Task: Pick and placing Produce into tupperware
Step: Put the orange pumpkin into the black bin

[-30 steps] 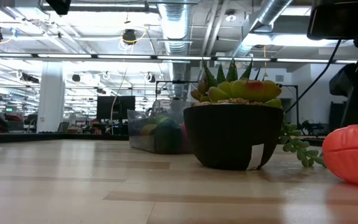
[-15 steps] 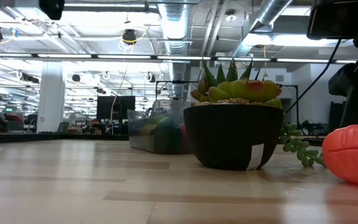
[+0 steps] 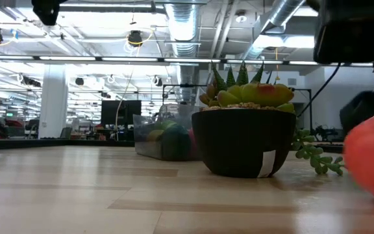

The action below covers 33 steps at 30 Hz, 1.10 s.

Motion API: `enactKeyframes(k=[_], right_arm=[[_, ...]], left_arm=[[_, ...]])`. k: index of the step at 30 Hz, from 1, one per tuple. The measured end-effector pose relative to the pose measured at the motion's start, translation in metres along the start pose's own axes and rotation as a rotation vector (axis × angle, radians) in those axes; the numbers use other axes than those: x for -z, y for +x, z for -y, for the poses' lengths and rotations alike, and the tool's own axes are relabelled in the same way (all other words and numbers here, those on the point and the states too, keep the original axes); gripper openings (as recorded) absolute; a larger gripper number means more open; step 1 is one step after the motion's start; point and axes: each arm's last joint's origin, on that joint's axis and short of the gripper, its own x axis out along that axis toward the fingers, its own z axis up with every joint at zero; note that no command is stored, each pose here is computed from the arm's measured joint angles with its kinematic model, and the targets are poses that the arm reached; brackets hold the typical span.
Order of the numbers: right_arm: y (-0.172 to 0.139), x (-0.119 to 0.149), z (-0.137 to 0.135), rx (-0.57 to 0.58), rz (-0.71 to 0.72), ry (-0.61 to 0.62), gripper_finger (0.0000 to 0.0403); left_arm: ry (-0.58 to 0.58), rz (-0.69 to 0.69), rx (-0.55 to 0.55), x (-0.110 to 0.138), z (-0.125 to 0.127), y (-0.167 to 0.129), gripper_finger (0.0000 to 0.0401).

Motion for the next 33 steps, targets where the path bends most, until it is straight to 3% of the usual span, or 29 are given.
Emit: enactKeyframes(k=[14,25,33], right_arm=[[0.014,-0.004,-0.009,0.044,0.021,-0.031,0.0258],[0.013,-0.004,-0.007,0.058,0.011,-0.014,0.0184],[0.01,-0.003,-0.009,0.055,0.018,-0.009,0.0197]], left_arm=[[-0.009,-0.007,-0.02,0.001,-0.001,0.0,0.0234],[-0.017,-0.007,-0.018,0.001,-0.001,0.0,0.0234],[-0.024,-0.007,-0.017,0.001,-0.001,0.0,0.0234]])
